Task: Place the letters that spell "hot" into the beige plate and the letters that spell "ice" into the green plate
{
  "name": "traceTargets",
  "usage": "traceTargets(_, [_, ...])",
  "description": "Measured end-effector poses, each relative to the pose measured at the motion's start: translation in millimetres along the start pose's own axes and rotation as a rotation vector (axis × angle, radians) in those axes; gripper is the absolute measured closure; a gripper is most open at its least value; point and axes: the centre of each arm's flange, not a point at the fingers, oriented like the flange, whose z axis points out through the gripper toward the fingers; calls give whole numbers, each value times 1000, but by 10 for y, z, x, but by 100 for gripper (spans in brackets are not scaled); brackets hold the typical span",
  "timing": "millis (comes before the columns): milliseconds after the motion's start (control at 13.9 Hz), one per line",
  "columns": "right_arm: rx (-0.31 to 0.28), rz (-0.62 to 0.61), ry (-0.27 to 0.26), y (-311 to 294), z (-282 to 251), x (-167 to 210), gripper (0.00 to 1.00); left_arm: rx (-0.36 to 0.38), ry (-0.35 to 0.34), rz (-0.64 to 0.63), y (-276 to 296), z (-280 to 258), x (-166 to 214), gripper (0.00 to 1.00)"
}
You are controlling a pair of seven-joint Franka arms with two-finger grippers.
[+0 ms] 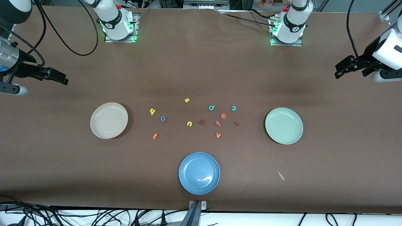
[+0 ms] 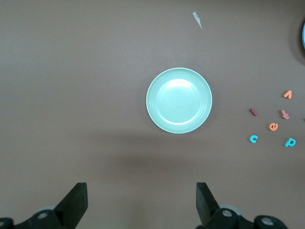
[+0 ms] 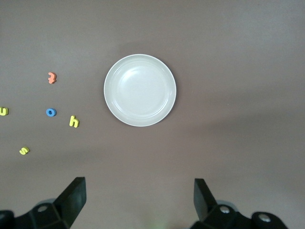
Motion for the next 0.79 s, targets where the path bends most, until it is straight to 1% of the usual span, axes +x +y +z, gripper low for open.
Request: traceTargets(794, [0,0,2,0,-11,1,0,2,-10,3,16,10,-12,0])
